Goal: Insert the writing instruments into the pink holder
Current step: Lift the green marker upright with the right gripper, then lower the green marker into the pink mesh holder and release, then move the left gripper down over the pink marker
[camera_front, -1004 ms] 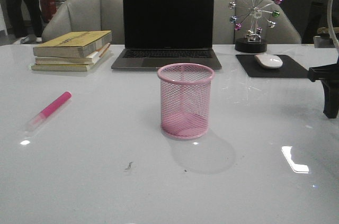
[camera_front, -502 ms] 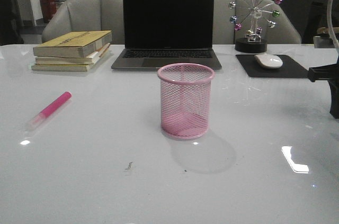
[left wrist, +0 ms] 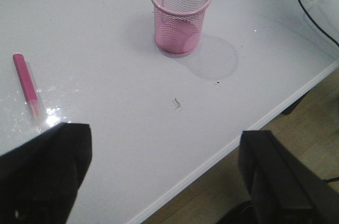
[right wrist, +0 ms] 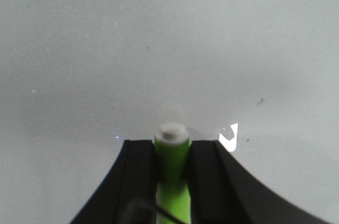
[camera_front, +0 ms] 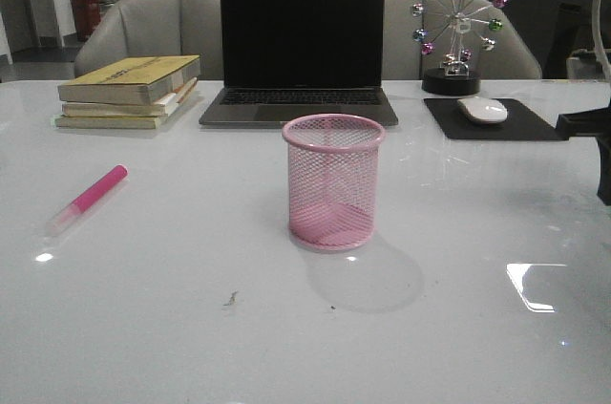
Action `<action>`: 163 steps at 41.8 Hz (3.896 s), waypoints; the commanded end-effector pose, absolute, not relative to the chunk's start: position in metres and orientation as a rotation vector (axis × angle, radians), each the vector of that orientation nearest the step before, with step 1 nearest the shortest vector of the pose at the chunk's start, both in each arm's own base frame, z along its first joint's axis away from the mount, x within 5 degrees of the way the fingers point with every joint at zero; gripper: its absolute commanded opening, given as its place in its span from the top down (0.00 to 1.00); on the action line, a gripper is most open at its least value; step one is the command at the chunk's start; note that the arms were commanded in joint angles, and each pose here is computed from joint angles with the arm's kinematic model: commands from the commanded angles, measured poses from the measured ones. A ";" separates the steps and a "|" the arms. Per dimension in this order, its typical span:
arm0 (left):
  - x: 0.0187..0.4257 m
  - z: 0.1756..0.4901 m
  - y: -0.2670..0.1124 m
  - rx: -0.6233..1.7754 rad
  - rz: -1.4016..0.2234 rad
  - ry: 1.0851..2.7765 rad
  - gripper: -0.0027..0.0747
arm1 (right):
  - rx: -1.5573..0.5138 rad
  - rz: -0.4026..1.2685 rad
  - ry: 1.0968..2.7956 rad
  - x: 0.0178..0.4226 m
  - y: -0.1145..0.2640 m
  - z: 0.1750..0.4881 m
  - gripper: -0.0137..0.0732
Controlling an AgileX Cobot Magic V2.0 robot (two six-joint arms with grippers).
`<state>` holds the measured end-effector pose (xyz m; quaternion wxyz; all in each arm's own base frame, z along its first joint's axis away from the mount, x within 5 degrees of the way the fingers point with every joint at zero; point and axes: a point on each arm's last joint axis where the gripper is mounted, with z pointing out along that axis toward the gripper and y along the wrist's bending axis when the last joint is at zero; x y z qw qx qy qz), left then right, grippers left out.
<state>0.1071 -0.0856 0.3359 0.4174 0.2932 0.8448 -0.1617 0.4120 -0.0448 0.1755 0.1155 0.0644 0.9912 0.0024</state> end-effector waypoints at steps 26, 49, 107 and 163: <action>0.109 0.349 -0.089 0.700 -0.448 2.032 0.17 | -0.108 0.245 1.833 0.271 0.062 0.362 0.66; 0.109 0.349 -0.089 0.700 -0.448 2.032 0.17 | -0.310 0.483 1.451 0.282 0.171 0.333 0.66; 0.109 0.349 -0.089 0.700 -0.448 2.032 0.17 | -0.474 0.414 1.794 0.250 0.155 0.334 0.34; 0.252 0.326 -0.069 0.296 -0.165 2.456 0.17 | -0.567 0.361 1.980 0.113 0.071 0.363 0.34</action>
